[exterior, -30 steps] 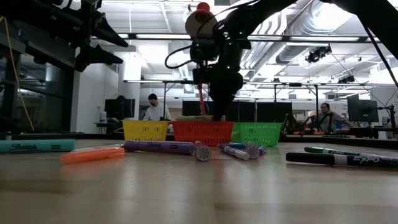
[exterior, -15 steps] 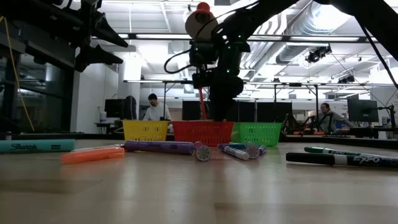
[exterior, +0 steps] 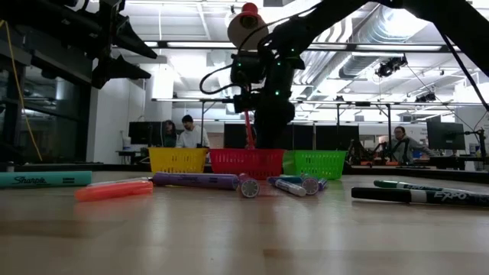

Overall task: Pick & Place Markers
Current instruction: Put the light green highlighter pen into the red bin, then put the blue highlighter pen into the red bin

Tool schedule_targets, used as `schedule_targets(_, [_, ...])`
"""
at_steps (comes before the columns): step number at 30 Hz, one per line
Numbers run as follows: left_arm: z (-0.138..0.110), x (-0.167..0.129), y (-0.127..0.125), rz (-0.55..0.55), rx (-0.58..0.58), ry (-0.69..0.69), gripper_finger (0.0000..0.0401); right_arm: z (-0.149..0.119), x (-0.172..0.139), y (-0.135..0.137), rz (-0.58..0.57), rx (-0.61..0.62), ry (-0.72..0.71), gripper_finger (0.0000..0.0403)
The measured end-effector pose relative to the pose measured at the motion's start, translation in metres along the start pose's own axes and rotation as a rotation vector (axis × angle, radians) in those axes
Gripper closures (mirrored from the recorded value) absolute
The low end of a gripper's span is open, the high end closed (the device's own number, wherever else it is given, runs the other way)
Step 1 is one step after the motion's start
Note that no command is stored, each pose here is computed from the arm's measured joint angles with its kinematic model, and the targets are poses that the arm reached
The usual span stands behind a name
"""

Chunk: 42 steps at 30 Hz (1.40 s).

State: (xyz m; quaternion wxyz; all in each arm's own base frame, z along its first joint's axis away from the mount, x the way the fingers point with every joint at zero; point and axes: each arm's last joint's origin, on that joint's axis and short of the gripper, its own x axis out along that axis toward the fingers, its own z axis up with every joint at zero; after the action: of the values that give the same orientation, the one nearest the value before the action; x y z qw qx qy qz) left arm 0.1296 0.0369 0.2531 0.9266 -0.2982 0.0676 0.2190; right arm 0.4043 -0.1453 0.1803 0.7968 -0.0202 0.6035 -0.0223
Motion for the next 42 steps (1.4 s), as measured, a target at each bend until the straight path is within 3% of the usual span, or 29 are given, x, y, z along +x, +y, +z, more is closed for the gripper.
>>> schedule_targets(12, [0.000, 0.000, 0.000, 0.000, -0.004, 0.000, 0.0169, 0.000, -0.013, -0.002, 0.012, 0.000, -0.033, 0.0264])
schedule_targets(18, [0.000, 0.000, 0.000, 0.000, -0.022, 0.000, 0.0169, 0.000, -0.048, -0.002, -0.016, -0.023, -0.110, 0.0262])
schedule_targets(30, [-0.002, 0.001, -0.001, -0.046, -0.038, 0.043, 0.0169, -0.022, -0.151, -0.001, -0.019, 0.019, -0.313, 0.0263])
schedule_targets(37, [-0.008, 0.012, -0.001, -0.065, -0.058, 0.143, 0.0169, -0.051, -0.196, -0.001, -0.047, 0.016, -0.326, 0.0263])
schedule_targets(42, [-0.015, 0.017, 0.001, -0.022, -0.066, 0.292, 0.0169, -0.076, -0.207, -0.006, -0.030, 0.031, -0.355, 0.0263])
